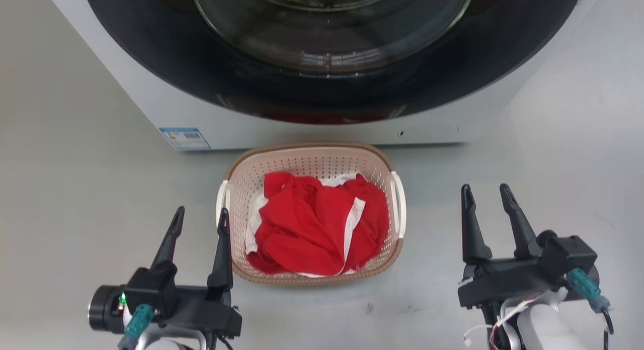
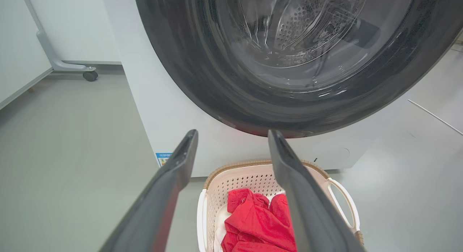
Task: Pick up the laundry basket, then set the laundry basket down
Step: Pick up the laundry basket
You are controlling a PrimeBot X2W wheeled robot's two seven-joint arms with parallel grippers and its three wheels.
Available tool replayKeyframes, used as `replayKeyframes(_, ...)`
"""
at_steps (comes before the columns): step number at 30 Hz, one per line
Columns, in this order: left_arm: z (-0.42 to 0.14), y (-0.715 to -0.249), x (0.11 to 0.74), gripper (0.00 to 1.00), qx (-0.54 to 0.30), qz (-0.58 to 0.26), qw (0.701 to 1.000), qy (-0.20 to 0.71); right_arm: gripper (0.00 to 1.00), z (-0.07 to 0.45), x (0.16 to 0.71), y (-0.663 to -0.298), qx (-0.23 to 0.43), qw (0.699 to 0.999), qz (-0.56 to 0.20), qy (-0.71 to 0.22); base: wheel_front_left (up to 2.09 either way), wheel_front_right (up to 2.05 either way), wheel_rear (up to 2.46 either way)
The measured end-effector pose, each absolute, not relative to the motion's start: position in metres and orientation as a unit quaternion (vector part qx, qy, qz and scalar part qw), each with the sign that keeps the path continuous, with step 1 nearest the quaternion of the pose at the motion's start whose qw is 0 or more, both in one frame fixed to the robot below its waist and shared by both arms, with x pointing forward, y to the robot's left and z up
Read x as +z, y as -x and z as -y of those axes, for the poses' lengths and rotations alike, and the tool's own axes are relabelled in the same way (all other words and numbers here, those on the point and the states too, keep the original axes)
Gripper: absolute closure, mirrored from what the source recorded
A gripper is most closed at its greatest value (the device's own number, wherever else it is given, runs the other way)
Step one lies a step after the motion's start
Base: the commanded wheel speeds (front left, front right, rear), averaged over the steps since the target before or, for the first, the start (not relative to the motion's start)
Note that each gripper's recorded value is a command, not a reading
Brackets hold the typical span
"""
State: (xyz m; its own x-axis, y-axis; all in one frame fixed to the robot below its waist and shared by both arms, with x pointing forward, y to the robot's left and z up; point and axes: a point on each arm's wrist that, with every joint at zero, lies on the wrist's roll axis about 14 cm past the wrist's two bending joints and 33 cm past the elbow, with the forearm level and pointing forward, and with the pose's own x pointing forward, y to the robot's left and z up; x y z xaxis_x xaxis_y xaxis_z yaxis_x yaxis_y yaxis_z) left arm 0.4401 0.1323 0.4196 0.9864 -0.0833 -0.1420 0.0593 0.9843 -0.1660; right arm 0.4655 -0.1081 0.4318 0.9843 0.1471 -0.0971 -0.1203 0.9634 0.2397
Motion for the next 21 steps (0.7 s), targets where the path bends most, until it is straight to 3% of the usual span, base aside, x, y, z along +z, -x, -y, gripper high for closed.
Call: replayKeyframes(21,-0.135,-0.499,0.3,0.0,-0.018,-0.193,0.976,0.096,0.0,0.106,0.322,-0.532,0.066,0.982,-0.148,-0.097,0.0,0.0,0.0)
